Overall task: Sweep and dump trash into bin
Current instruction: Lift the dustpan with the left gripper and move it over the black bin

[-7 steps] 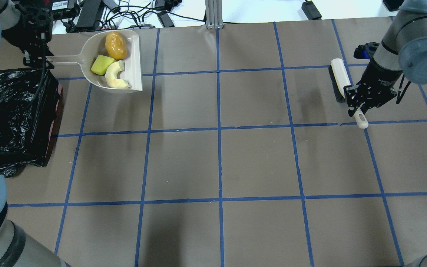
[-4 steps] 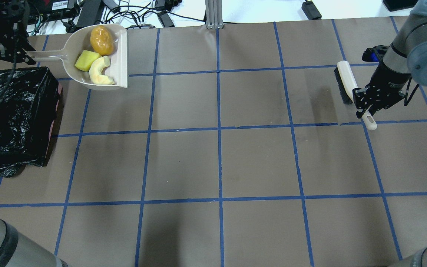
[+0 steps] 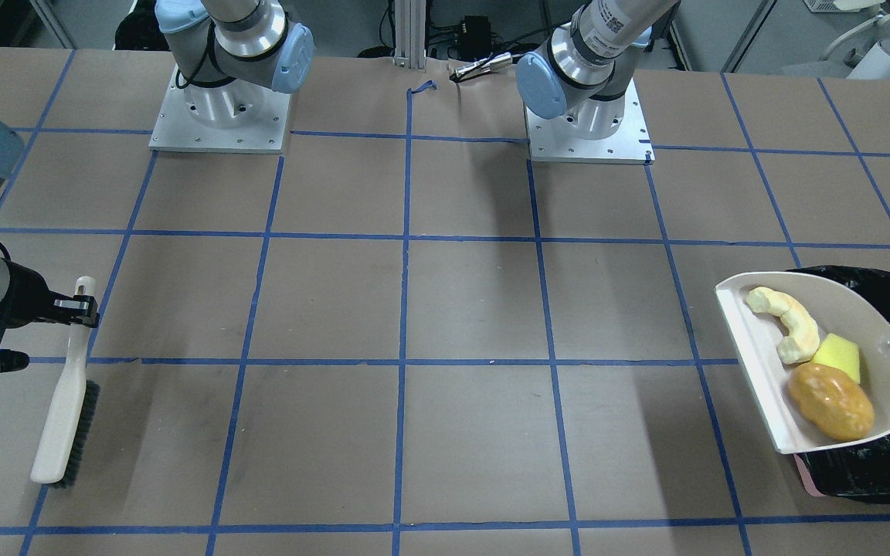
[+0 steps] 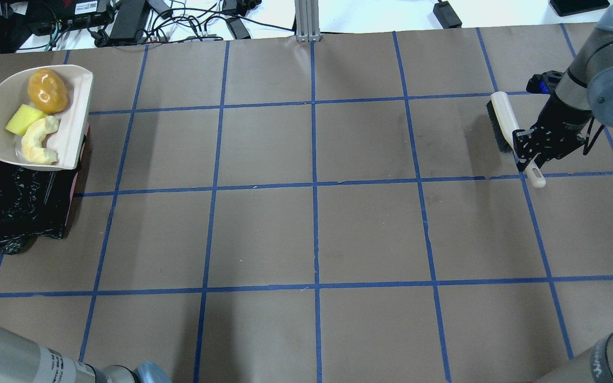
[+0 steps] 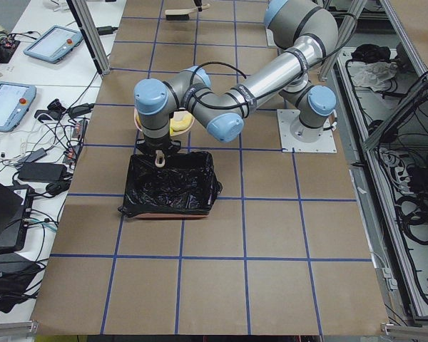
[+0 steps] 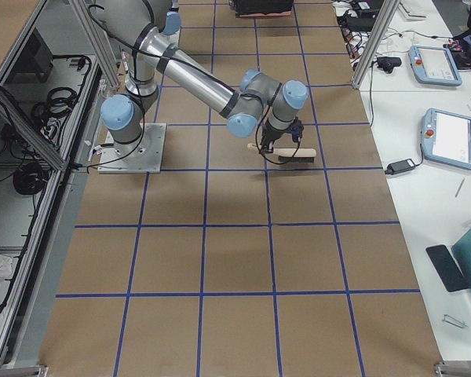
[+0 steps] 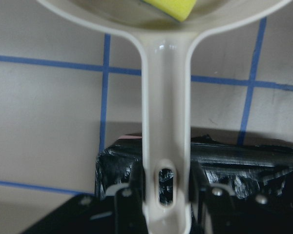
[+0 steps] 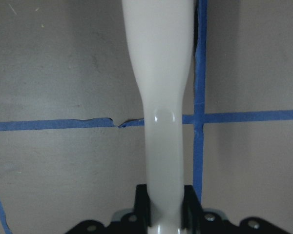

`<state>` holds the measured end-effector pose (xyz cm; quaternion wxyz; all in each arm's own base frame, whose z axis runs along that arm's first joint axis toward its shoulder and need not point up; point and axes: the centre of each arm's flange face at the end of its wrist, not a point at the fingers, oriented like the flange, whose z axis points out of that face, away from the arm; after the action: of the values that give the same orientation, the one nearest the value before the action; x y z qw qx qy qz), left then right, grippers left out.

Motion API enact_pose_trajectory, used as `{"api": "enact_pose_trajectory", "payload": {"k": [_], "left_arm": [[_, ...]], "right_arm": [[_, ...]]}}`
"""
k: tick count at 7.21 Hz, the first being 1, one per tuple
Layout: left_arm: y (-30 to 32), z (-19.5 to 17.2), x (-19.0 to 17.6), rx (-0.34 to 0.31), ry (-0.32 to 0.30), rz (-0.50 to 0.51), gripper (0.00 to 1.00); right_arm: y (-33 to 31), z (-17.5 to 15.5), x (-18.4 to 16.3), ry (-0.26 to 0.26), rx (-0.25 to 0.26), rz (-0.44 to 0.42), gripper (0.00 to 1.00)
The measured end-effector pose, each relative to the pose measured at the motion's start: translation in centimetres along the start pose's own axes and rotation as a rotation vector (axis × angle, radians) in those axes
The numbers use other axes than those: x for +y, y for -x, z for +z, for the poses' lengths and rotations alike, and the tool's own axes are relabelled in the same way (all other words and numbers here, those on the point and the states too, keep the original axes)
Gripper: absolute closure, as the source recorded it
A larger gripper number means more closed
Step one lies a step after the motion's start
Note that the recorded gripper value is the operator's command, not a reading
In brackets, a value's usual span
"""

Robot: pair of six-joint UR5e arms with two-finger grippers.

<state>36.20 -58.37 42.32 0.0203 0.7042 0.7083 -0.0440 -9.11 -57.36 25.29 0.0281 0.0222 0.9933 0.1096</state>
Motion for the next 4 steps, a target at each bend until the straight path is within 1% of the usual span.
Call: {"api": "enact_pose_trajectory", "payload": {"k": [2, 4], "left_arm": [[-2.8, -0.7, 5.3, 0.001, 0.027, 0.046, 1.0], [-3.7, -1.4, 8.3, 0.02, 0.078, 0.076, 1.0]], "right_arm": [[-0.2, 0.5, -0.4, -0.002, 0.002, 0.003, 1.0], [-0.6, 0.9, -0.9, -0.01, 0.026, 0.002, 1.0]]}}
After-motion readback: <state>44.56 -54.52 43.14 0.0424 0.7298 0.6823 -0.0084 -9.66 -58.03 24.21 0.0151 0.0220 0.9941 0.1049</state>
